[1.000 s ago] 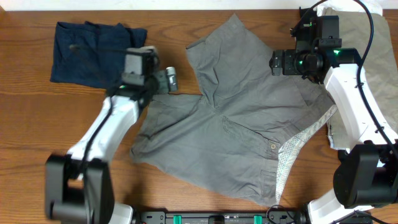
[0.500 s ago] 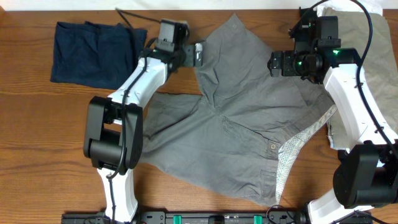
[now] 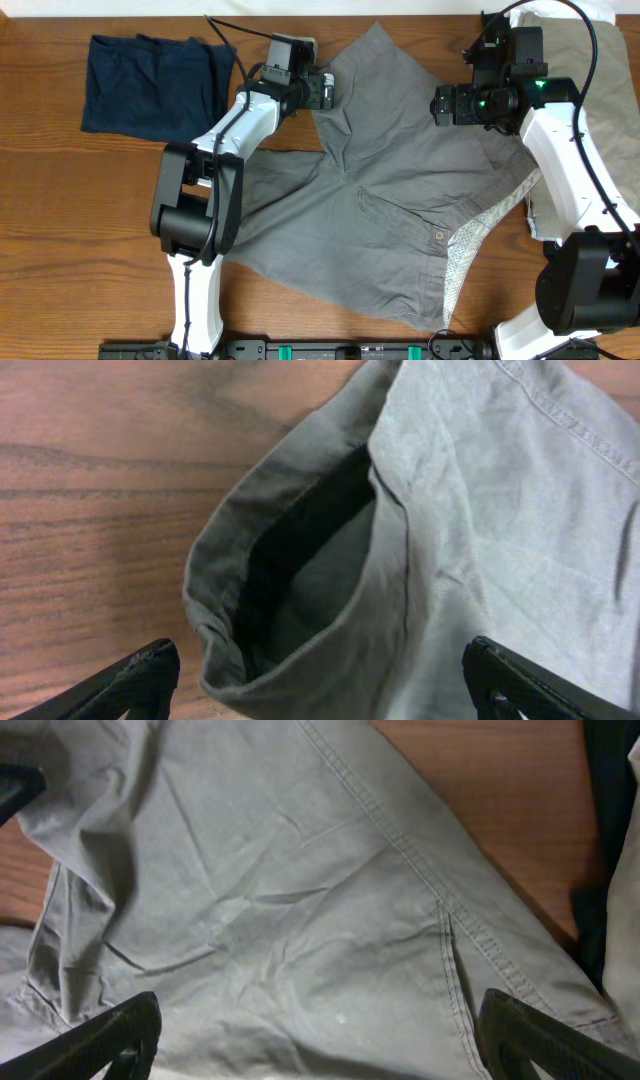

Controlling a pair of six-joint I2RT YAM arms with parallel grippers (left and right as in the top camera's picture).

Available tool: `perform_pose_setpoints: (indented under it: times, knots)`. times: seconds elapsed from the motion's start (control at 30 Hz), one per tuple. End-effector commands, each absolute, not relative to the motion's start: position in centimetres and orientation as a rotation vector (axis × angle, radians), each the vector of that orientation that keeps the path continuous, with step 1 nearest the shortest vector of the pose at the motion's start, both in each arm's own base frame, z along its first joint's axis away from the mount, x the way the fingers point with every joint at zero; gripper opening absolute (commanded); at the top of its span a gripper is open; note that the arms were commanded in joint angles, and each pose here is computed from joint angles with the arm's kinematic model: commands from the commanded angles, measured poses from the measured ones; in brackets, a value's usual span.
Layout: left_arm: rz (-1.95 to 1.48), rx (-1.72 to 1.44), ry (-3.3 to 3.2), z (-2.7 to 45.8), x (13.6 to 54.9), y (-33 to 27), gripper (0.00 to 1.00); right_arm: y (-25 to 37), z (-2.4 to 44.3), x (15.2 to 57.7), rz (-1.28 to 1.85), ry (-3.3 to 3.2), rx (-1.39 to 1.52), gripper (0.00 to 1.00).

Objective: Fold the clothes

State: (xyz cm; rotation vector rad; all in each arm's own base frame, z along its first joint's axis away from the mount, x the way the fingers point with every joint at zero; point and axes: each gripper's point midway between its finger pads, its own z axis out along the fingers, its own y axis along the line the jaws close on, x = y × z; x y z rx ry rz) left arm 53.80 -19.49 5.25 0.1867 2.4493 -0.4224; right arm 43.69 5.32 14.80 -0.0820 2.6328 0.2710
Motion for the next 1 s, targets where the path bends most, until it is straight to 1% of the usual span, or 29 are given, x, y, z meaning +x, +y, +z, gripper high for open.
perform_pose_setpoints:
  times: [0.0, 0.03, 0.1, 0.13, 0.17, 0.23, 0.3, 0.37, 0.47, 0.5, 0.53, 0.7, 0.97]
  knots:
    - [-0.388, 0.194, 2.425, 4.9, 54.8, -19.0, 0.91, 5.7, 15.1, 43.9, 0.269, 2.626, -0.131, 0.99]
    - [-0.39, 0.193, 2.414, 5.0, 55.0, -19.1, 0.89, 5.7, 15.1, 43.8, 0.268, 2.627, -0.134, 0.99]
    - [-0.401, 0.193, 2.39, 5.2, 55.4, -19.4, 0.77, 5.7, 15.1, 43.8, 0.269, 2.629, -0.133, 0.99]
    - [-0.408, 0.196, 2.378, 5.4, 55.5, -19.5, 0.69, 5.7, 15.1, 43.8, 0.269, 2.629, -0.133, 0.99]
    - [-0.411, 0.198, 2.361, 5.6, 55.8, -19.7, 0.63, 5.7, 15.1, 43.8, 0.269, 2.63, -0.133, 0.99]
    - [-0.415, 0.2, 2.337, 5.9, 56.2, -19.9, 0.61, 5.7, 15.1, 43.8, 0.269, 2.631, -0.133, 0.99]
    - [-0.416, 0.2, 2.328, 6.0, 56.3, -19.9, 0.55, 5.7, 15.1, 43.7, 0.269, 2.633, -0.133, 0.99]
    - [-0.414, 0.2, 2.334, 5.9, 56.3, -19.9, 0.42, 5.7, 15.1, 43.7, 0.269, 2.634, -0.133, 0.99]
    - [-0.358, 0.168, 2.368, 5.3, 56.1, -18.6, 0.13, 5.7, 15.1, 43.7, 0.27, 2.634, -0.132, 0.99]
    - [-0.333, 0.143, 2.383, 5.0, 56.1, -17.7, 0.07, 5.8, 15.1, 43.7, 0.27, 2.634, -0.133, 0.99]
    - [-0.32, 0.119, 2.398, 4.9, 56.0, -17.0, 0.06, 5.8, 15.1, 43.7, 0.27, 2.634, -0.133, 0.99]
    - [-0.277, -0.023, 2.494, 4.6, 55.2, -11.7, 0.06, 5.8, 15.1, 43.7, 0.271, 2.633, -0.134, 0.99]
    - [-0.203, -0.283, 2.494, 8.1, 54.4, -1.1, 0.07, 6.2, 15.3, 44.2, 0.274, 2.607, -0.146, 0.99]
